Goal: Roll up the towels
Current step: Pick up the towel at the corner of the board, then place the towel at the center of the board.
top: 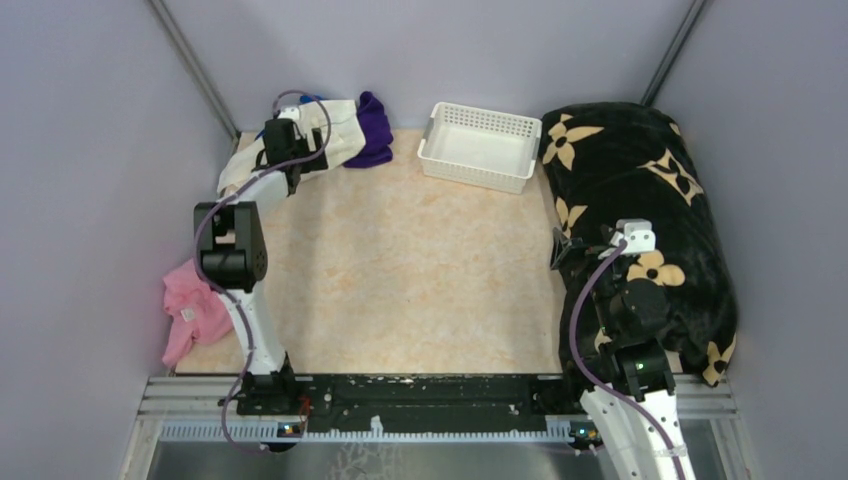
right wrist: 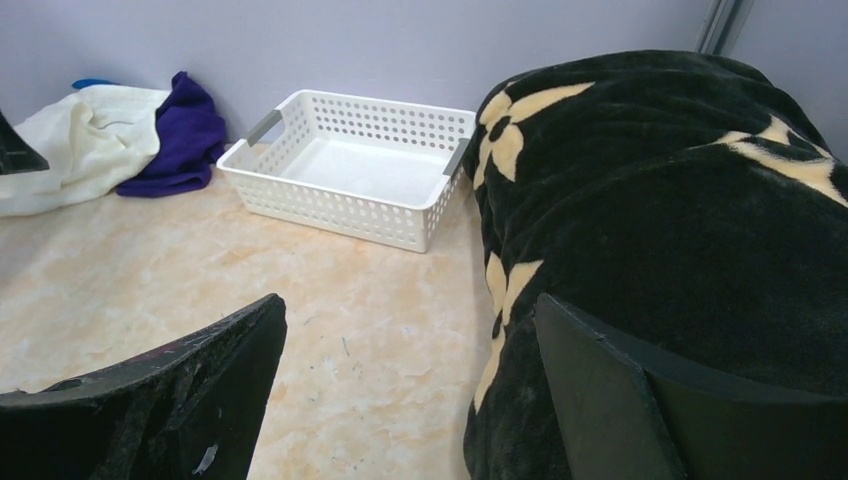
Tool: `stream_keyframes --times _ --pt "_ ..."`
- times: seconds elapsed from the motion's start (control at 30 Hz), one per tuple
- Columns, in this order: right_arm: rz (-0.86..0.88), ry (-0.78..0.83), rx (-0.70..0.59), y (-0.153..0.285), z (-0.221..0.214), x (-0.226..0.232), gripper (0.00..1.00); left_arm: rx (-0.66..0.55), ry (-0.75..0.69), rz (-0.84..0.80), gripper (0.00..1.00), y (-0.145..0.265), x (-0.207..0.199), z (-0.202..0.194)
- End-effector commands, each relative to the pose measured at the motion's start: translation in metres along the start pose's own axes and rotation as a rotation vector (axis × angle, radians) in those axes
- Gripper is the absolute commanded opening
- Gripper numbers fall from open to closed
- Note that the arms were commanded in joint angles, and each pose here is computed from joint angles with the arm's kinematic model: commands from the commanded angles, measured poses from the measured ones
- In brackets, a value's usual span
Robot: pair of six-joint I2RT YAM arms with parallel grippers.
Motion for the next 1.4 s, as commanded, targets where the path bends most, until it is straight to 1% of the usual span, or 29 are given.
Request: stream_keyframes --times 0.0,0.1,0.23,0.33,0.37,0.4,0.43,0.47,0.5,0.57,0.6,0.73,0.87,0.97,1.0,1.1,1.23,1.37 --pt "0.000 0.016 -0.027 -0.003 0.013 0.001 0.94 0.003 -0.106 0.039 0.97 -0.039 0.015 0.003" --pt "-0.010 0.021 -0.011 -0.005 0.009 -0.001 0.94 0.069 -0.155 0.050 0.96 -0.062 0.025 -0.015" --pt "-0.022 0.029 0.007 -0.008 0.005 -0.003 0.94 0.145 -0.225 0.063 0.93 -0.081 0.033 -0.032" --pt "-0.033 0.033 0.011 -0.009 0.005 -0.005 0.94 0.216 -0.249 0.036 0.85 -0.090 0.032 -0.052" --pt "-0.034 0.033 0.009 -0.009 0.005 -0.005 0.94 0.236 -0.251 0.023 0.79 -0.091 0.030 -0.058" --pt "-0.037 0.035 0.012 -0.009 0.004 -0.006 0.94 0.250 -0.251 0.005 0.72 -0.092 0.028 -0.063" --pt "-0.037 0.035 0.014 -0.009 0.004 -0.006 0.94 0.259 -0.250 0.001 0.60 -0.091 0.029 -0.065" --pt "-0.037 0.035 0.016 -0.009 0.003 -0.006 0.94 0.266 -0.248 -0.001 0.42 -0.090 0.029 -0.067" --pt "-0.035 0.034 0.014 -0.009 0.004 -0.005 0.94 0.267 -0.245 -0.004 0.28 -0.088 0.030 -0.065" --pt "-0.030 0.034 0.014 -0.009 0.004 -0.004 0.94 0.246 -0.236 -0.019 0.10 -0.079 0.030 -0.049" --pt "-0.025 0.033 0.011 -0.009 0.006 -0.003 0.94 0.216 -0.230 -0.031 0.01 -0.069 0.028 -0.032" --pt "-0.015 0.031 0.002 -0.008 0.009 -0.001 0.94 0.111 -0.174 -0.089 0.00 -0.025 0.021 0.029" --pt "0.006 0.021 -0.019 -0.006 0.014 0.003 0.94 -0.003 -0.127 -0.118 0.00 0.035 0.017 0.092" --pt "0.021 0.013 -0.040 -0.003 0.019 0.005 0.93 -0.070 -0.089 -0.171 0.00 0.083 0.004 0.123" --pt "0.028 0.012 -0.047 -0.003 0.021 0.007 0.93 -0.095 -0.087 -0.233 0.00 0.101 -0.007 0.132" --pt "0.045 0.003 -0.069 0.000 0.027 0.010 0.93 -0.133 -0.071 -0.341 0.00 0.150 -0.038 0.144" --pt "0.081 -0.020 -0.083 0.001 0.033 0.017 0.93 -0.168 -0.123 -0.432 0.03 0.214 -0.085 0.143" --pt "0.136 -0.044 -0.063 -0.002 0.034 0.029 0.93 -0.175 -0.173 -0.627 0.06 0.269 -0.154 0.125"
Point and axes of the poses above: each gripper's point midway between its finger pads, its own y axis back along the fingers, its own x axis along the line the jaws close on, z = x × y, the point moved 1 cm from there along y, back along the fingers, and after that the axes turned 8 degrees about -y, right-handed, at the moved point
